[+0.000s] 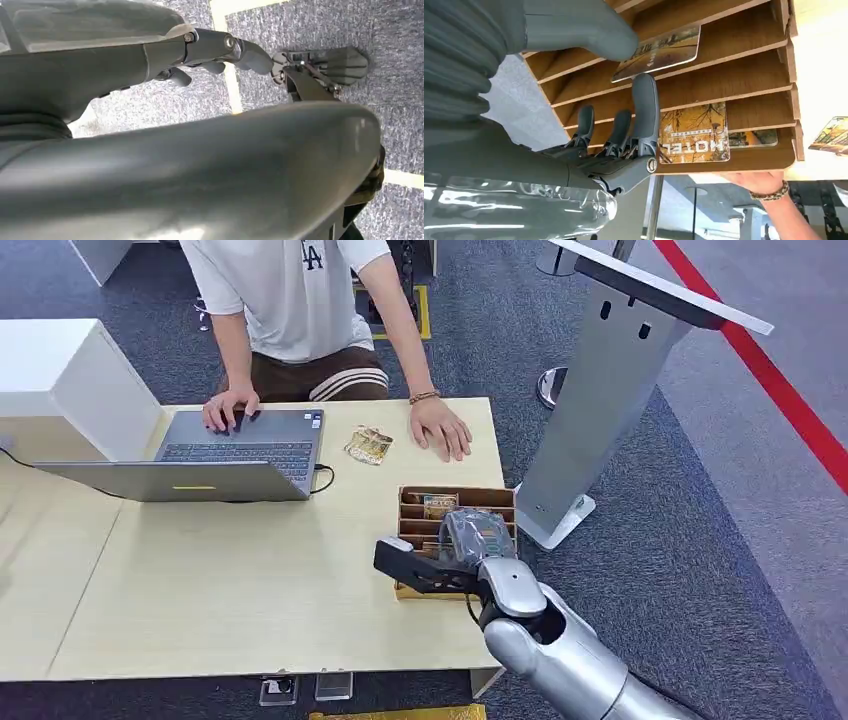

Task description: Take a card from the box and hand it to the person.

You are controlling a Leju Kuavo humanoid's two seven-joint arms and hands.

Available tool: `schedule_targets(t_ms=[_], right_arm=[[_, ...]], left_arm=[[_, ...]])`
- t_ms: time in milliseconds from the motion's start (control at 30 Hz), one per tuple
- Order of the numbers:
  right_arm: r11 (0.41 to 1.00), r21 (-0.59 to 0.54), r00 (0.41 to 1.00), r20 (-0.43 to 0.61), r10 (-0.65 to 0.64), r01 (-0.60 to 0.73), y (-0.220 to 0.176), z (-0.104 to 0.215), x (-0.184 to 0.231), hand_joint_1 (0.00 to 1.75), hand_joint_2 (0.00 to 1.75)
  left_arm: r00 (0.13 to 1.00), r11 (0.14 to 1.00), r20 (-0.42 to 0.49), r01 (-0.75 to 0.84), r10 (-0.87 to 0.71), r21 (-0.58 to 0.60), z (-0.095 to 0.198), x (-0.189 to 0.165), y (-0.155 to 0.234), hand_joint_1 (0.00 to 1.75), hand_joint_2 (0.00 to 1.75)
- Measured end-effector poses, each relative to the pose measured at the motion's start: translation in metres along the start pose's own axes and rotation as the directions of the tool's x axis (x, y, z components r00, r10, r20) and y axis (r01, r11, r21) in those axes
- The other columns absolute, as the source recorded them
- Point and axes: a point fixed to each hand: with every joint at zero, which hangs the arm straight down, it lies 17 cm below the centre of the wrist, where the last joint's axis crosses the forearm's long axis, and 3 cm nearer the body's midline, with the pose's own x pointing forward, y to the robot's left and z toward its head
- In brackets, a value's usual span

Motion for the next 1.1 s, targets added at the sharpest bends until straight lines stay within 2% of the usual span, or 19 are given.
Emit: schedule_targets(t_ms=[167,233,600,700,800,933,1100], right_arm=[[1.000,-0.003,1.000,0.001,-0.002,0.002,-0.0010,-0.0004,-0.0001,0.87,1.75],[1.000,-0.005,1.000,0.001,-0.004,0.004,-0.0014,-0.0004,-0.0002,0.80,1.75],[1.000,-0.015,1.000,-0.002,-0.017,0.017,-0.0040,-0.0006,-0.0031,0.75,1.75],[1.000,-0.012,1.000,-0.005,-0.017,0.017,-0.0026,-0.0001,-0.0048,0.80,1.75],[1.000,-0.010,1.000,-0.007,-0.015,0.015,-0.0015,0.0002,-0.0064,0.75,1.75],[1.000,-0.008,1.000,-0.007,-0.015,0.015,-0.0006,0.0004,-0.0075,0.77,1.75],[1.000,-0.007,1.000,-0.007,-0.015,0.015,-0.0003,0.0004,-0.0075,0.84,1.75]], left_arm=[[1.000,1.000,0.000,-0.001,0.001,0.000,0.0000,0.0000,0.0000,0.00,0.00],[1.000,1.000,0.000,-0.001,0.001,0.000,0.0000,0.0000,0.0000,0.00,0.00],[1.000,1.000,0.000,-0.004,0.004,0.001,0.0000,0.0000,0.0001,0.00,0.00],[1.000,1.000,0.000,-0.004,0.004,0.001,0.0000,0.0000,0.0001,0.00,0.00],[1.000,1.000,0.000,-0.004,0.004,0.000,0.0000,0.0001,0.0000,0.00,0.00],[1.000,1.000,0.000,-0.004,0.004,0.000,0.0000,0.0000,0.0000,0.00,0.00],[1.000,1.000,0.000,-0.004,0.004,0.000,0.0000,0.0000,0.0000,0.00,0.00]])
